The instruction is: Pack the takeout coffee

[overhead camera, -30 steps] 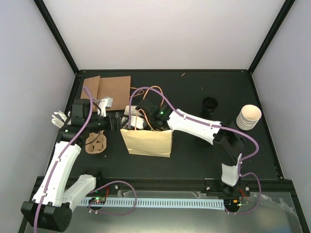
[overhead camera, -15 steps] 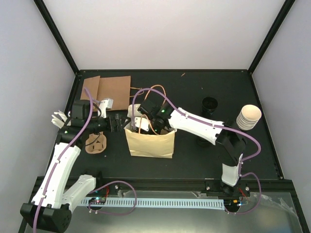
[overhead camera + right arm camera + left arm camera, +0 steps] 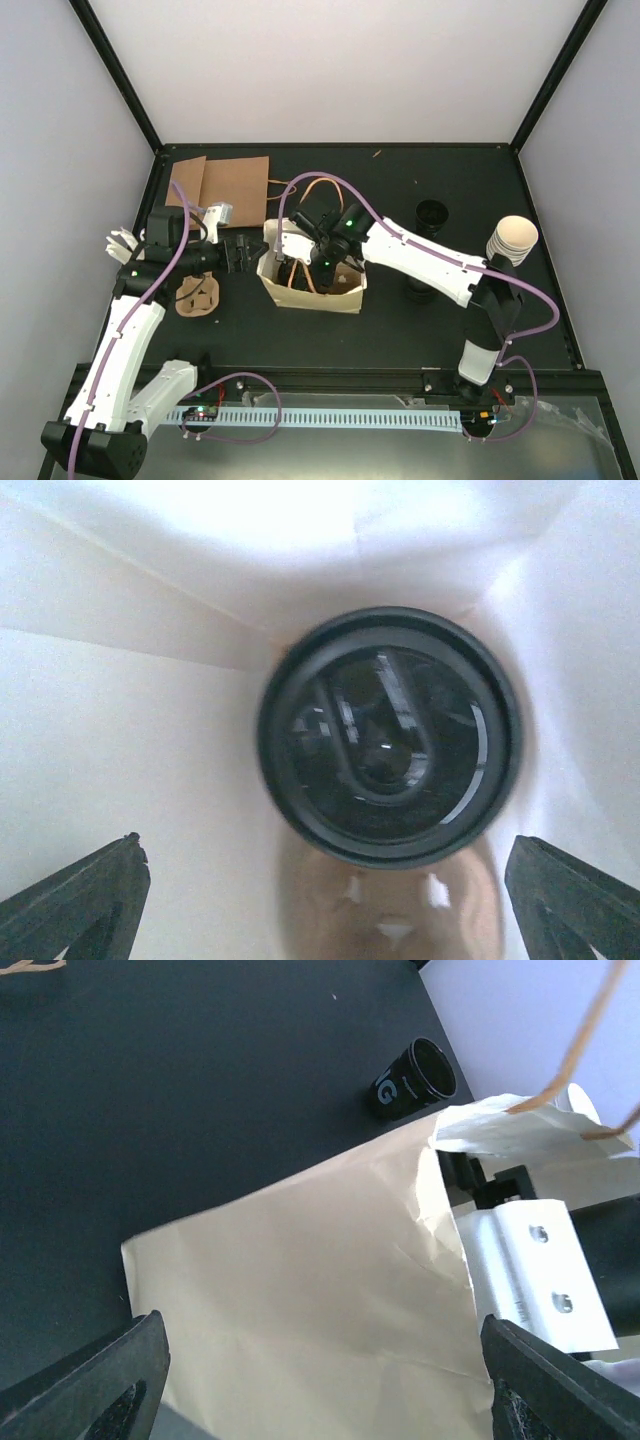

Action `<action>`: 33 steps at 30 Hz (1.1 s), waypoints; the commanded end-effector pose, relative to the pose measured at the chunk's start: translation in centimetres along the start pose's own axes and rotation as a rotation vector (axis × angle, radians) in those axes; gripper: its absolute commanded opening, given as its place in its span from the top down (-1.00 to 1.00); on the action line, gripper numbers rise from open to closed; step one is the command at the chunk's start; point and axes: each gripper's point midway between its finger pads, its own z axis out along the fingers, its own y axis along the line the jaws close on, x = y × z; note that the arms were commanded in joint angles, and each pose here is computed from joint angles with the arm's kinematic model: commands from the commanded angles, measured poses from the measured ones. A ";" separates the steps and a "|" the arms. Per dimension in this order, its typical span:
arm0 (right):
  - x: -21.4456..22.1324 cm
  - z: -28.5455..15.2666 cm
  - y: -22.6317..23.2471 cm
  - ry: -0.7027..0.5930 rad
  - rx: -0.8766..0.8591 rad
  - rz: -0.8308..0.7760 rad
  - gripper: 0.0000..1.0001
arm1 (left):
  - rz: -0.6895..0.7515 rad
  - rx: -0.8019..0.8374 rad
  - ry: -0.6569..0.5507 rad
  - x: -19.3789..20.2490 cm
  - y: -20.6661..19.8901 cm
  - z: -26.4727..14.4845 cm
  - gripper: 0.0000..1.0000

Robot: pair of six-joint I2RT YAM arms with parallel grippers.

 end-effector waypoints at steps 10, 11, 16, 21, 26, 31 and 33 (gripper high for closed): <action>-2.4 -4.1 0.2 -0.120 0.023 0.015 -1.00 | 0.035 0.047 -0.001 0.0 -1.5 -0.6 -0.73; -2.2 -3.8 0.4 -0.110 0.010 0.014 -1.00 | 0.034 0.047 -0.001 0.0 -1.5 -0.6 -0.73; -1.5 -2.4 0.8 -0.097 -0.019 0.013 -1.00 | 0.032 0.054 0.012 0.0 -1.6 -0.2 -0.73; -1.5 -1.9 0.7 -0.098 -0.031 0.009 -1.00 | 0.038 0.062 0.025 -0.1 -1.9 0.2 -0.72; -1.5 -1.8 0.6 -0.101 -0.062 0.012 -1.00 | 0.065 0.069 0.036 -0.1 -2.6 0.4 -0.71; -1.3 -1.8 0.6 -0.098 -0.135 0.026 -1.00 | 0.104 0.043 0.072 0.2 -2.9 1.2 -0.58; -1.2 -1.6 0.5 -0.095 -0.159 0.024 -1.00 | 0.118 0.020 0.067 -0.1 -2.7 1.5 -0.46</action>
